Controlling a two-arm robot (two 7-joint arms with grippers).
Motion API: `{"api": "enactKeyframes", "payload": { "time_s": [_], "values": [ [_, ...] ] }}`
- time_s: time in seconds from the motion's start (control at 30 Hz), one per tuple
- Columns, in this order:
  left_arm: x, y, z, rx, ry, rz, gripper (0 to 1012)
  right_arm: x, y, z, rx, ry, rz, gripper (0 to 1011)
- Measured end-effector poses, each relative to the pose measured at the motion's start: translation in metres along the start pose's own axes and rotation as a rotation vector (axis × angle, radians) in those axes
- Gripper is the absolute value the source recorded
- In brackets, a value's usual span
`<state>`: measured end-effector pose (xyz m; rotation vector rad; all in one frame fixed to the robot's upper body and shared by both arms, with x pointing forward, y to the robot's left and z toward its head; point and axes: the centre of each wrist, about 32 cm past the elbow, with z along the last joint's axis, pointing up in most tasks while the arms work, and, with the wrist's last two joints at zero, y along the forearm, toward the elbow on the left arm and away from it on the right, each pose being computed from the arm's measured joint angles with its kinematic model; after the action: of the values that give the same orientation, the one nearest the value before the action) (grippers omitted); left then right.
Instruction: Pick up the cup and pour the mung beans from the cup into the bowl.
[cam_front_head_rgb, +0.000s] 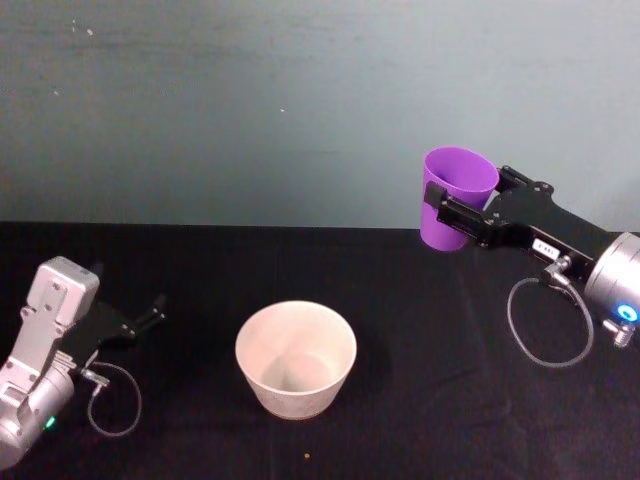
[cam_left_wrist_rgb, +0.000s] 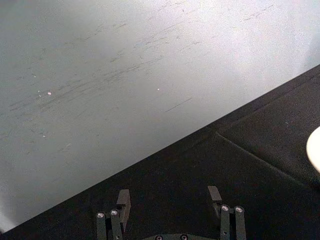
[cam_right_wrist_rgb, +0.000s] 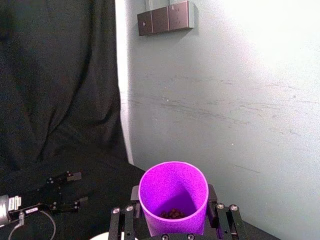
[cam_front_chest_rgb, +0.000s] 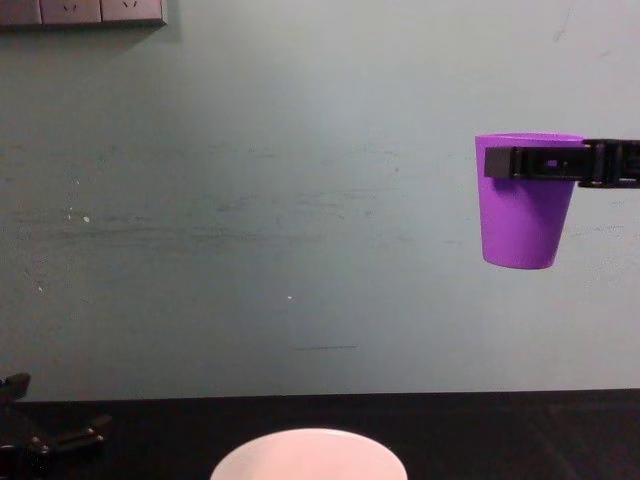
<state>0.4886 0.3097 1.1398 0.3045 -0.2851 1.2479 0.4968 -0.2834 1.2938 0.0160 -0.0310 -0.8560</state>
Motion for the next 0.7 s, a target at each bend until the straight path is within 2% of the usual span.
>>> {"api": "enactKeyframes", "payload": {
  "time_s": [0.7],
  "values": [
    [0.0000,0.0000,0.0000,0.000,0.000,0.000,1003,0.0000,0.0000,0.0000,0.000,0.000,0.000,748]
  ]
}}
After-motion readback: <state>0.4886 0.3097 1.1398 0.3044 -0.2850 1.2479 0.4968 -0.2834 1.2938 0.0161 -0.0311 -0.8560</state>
